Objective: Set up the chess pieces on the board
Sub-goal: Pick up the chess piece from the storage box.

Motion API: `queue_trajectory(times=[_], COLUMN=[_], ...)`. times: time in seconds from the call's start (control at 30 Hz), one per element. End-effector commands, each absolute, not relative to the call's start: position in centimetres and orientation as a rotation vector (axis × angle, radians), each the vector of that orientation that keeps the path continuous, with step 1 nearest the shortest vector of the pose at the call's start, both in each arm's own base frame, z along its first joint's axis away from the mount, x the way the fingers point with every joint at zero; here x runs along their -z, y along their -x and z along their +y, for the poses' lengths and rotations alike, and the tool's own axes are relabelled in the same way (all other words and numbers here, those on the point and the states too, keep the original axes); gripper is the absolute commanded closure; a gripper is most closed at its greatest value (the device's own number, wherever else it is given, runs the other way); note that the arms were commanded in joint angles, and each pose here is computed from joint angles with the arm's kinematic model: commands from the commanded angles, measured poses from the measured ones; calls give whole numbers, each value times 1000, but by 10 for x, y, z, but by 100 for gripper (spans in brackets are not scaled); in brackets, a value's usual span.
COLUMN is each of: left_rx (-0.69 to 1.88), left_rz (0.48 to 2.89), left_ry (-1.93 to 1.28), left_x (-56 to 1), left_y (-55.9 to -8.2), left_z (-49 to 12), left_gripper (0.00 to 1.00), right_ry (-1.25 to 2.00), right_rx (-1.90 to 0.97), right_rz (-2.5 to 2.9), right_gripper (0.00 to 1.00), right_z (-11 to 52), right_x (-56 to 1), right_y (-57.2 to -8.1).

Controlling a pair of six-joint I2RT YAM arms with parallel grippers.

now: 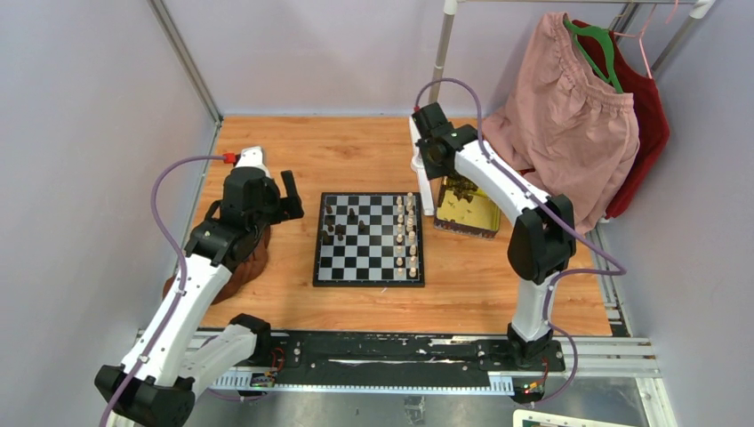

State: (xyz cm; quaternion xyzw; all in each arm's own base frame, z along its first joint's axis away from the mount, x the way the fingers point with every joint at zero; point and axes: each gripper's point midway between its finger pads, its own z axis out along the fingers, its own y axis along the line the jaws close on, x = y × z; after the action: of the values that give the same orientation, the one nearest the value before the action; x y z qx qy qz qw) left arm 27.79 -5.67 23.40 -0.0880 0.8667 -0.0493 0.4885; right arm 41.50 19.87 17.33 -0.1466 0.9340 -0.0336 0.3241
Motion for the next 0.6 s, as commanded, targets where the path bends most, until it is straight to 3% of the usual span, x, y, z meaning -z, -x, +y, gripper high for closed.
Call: queue_trajectory(times=[0.0,0.57], left_rx=[145,150], left_rz=[2073,2092], left_ry=[216,213], left_x=[-244,-236], left_y=[-285,-293], left_z=[-59,-64], left_gripper=[0,0], right_ry=[254,351], right_rx=[154,260], right_rz=[2483,2629], right_gripper=[71,78], right_z=[156,100], right_x=[-162,-102], right_y=[-421,-435])
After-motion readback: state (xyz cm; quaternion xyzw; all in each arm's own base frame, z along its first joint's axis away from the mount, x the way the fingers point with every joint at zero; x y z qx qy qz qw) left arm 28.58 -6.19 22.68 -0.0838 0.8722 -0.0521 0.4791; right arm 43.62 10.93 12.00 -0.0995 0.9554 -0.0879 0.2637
